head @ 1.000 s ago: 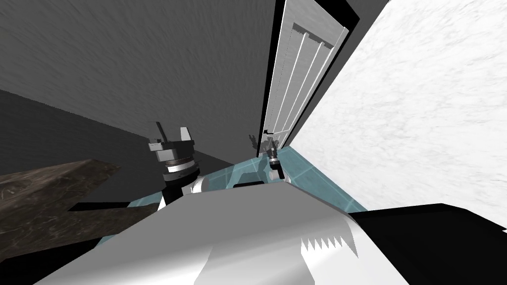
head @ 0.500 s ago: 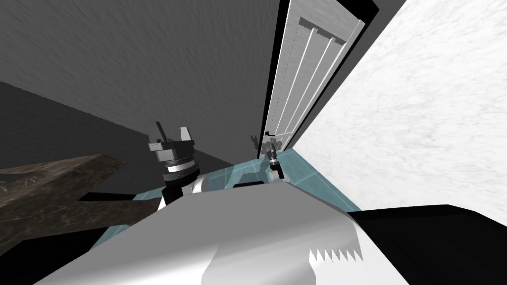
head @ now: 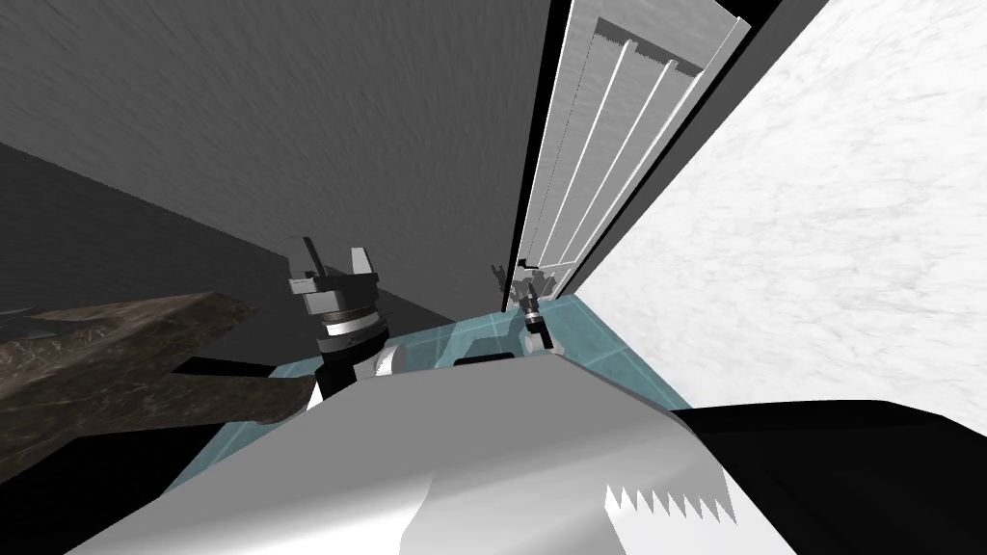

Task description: Pull the door open

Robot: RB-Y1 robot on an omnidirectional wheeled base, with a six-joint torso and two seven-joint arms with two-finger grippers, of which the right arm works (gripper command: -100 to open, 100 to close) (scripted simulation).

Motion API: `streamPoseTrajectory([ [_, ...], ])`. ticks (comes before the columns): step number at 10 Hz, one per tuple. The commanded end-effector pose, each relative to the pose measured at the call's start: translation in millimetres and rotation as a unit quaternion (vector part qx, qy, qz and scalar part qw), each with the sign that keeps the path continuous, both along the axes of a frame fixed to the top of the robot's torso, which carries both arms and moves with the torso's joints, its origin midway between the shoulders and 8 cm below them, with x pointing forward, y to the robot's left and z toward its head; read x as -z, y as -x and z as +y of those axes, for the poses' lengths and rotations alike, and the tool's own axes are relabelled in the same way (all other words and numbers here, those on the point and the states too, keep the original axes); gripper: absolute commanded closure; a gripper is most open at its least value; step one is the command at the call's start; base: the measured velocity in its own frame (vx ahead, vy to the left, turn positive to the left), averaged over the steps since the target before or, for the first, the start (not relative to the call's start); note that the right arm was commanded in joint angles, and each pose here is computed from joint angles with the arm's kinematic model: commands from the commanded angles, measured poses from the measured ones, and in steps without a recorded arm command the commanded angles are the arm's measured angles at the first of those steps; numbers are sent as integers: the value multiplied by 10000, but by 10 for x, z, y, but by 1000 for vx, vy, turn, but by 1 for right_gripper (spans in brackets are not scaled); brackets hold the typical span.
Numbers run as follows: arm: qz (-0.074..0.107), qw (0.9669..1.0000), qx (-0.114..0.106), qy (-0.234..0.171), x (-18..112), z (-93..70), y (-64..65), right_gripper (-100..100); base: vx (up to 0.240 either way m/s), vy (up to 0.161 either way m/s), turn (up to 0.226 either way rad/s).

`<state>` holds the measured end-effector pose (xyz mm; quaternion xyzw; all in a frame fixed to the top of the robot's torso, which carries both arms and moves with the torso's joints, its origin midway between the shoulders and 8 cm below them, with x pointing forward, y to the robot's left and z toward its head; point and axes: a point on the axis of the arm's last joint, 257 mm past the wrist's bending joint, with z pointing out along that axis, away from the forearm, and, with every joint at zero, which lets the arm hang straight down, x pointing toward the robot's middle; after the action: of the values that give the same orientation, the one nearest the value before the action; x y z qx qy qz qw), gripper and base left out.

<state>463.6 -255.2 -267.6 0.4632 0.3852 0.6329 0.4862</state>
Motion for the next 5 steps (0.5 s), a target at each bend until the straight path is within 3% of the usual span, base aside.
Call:
streamPoseTrajectory([
  [1,113,9999,23,-13,116,-41,-4,-100,71,-101,143],
  [5,368,9993,96,-32,376,-163,-7,-100,49,-107,114],
])
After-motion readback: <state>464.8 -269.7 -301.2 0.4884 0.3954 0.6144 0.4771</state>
